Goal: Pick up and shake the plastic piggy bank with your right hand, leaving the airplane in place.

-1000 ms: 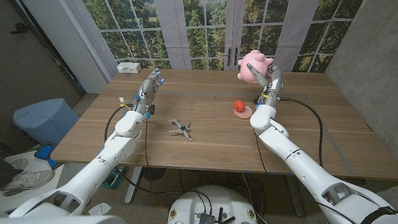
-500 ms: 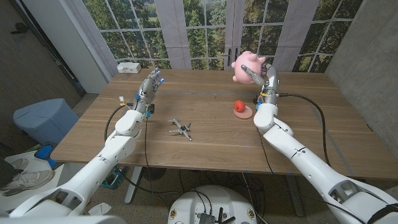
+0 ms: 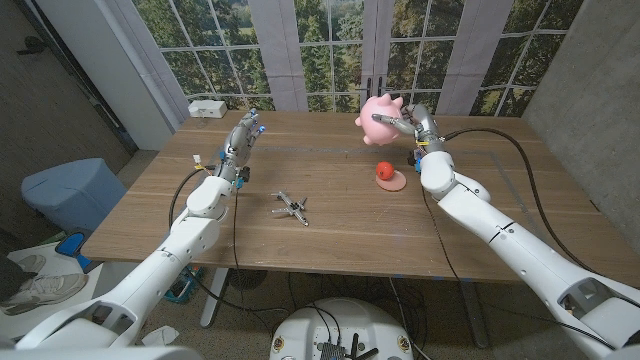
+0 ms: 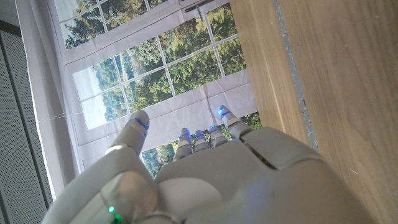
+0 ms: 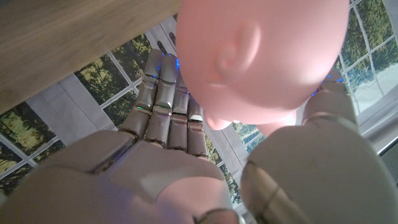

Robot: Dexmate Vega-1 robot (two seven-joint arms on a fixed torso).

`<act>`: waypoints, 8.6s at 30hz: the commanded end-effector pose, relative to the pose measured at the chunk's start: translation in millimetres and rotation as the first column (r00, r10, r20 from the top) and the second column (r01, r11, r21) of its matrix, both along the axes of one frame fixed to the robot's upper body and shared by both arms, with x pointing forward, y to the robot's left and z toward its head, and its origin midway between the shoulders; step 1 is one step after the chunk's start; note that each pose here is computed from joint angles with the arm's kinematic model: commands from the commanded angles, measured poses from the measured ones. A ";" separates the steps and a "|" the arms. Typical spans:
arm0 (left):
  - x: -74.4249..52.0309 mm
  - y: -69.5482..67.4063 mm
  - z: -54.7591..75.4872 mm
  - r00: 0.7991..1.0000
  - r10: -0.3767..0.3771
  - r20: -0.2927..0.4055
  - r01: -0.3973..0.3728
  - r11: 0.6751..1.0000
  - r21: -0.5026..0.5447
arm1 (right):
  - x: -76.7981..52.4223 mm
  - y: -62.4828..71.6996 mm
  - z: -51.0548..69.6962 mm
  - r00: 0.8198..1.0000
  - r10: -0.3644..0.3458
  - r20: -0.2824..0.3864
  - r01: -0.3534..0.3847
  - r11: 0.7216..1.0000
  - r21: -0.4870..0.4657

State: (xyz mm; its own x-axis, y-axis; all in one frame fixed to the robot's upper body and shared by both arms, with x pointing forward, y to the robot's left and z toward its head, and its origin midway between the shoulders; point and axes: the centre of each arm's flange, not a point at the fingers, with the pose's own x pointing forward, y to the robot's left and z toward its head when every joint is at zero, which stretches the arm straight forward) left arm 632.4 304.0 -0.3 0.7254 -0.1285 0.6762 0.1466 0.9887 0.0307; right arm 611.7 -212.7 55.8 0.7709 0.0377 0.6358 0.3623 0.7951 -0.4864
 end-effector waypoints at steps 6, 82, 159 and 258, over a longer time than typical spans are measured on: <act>-1.0 -2.8 -0.6 1.000 0.001 0.001 -0.001 1.000 0.001 | -2.9 2.4 5.1 0.994 0.018 -0.109 -0.028 0.996 -0.087; -18.4 -13.0 -0.6 1.000 0.021 0.011 -0.021 1.000 0.012 | -17.2 -24.7 -14.7 0.997 -0.036 0.065 0.033 0.998 0.054; -26.3 -10.7 -1.5 1.000 0.023 0.020 -0.024 1.000 0.014 | -32.5 -26.0 -31.8 0.961 -0.162 0.223 0.115 0.971 0.211; -37.3 -1.5 -11.0 0.999 0.040 0.020 -0.040 0.999 0.001 | 1.7 100.4 -46.3 0.978 -0.066 0.199 0.170 0.805 -0.568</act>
State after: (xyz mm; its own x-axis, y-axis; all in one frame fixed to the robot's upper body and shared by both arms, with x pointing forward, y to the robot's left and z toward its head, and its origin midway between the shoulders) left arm 594.9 302.6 -10.5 0.7147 -0.1039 0.6917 0.1087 0.9934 0.0369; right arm 601.0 -118.3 16.2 0.6585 0.3399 0.6714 0.5553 0.3827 -0.7384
